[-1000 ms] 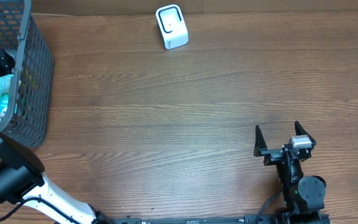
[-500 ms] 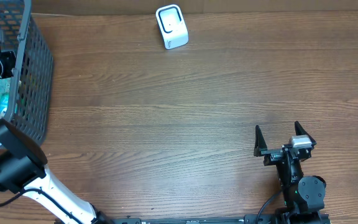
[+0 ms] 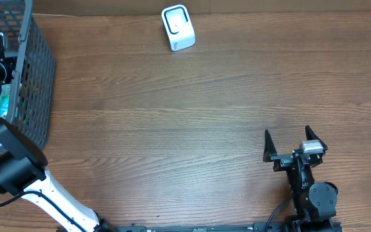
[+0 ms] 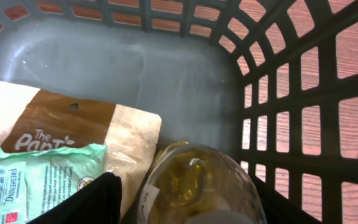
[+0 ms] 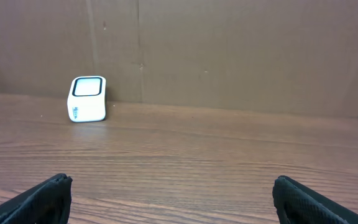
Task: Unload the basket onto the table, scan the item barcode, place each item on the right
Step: 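Reach the left gripper into the grey basket and grasp the yellow bottle, then carry the yellow bottle with the left gripper toward the white scanner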
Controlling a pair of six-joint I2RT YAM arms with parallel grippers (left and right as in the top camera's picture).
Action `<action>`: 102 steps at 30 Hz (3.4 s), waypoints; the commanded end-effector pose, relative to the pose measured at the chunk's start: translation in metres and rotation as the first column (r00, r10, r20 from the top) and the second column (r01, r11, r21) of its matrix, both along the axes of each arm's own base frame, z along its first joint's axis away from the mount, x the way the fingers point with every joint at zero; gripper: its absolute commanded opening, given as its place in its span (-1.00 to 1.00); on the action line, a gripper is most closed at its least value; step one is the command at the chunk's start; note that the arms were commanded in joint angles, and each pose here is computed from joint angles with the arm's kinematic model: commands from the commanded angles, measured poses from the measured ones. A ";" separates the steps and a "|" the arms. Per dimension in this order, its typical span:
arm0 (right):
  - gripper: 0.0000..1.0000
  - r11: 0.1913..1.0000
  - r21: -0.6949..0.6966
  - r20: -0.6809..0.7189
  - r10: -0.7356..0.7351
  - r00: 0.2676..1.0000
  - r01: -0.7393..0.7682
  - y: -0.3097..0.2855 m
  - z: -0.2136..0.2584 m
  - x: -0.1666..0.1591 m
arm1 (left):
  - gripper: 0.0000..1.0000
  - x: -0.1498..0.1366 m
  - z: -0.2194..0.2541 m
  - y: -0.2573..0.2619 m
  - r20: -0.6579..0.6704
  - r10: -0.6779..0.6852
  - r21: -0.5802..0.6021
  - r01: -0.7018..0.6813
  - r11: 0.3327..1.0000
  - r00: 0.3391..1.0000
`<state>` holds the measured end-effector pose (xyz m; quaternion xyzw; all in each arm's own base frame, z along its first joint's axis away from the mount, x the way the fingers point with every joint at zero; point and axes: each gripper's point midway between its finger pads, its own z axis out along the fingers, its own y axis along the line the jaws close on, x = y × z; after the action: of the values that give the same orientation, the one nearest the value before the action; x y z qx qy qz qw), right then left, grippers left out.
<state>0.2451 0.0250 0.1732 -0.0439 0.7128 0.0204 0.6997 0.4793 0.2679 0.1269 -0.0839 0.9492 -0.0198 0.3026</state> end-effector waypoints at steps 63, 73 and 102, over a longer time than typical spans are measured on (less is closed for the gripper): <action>1.00 1.000 -0.001 -0.001 -0.002 1.000 0.002 0.000 -0.003 0.000 | -0.53 -0.040 0.265 -0.358 0.296 -0.143 -0.047 0.164 0.985 0.945; 1.00 1.000 -0.001 -0.001 -0.002 1.000 0.002 0.000 -0.003 0.000 | -0.55 -0.024 0.167 -0.470 0.088 -0.167 -0.103 0.176 0.979 0.982; 1.00 1.000 -0.001 -0.001 -0.002 1.000 0.002 0.000 -0.003 0.000 | -0.42 -0.031 0.018 -0.635 0.049 -0.223 0.023 0.222 0.975 0.974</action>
<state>0.2451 0.0250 0.1732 -0.0439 0.7128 0.0204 0.6997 0.4418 -0.3683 0.1423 0.0443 0.9478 -0.0454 0.3126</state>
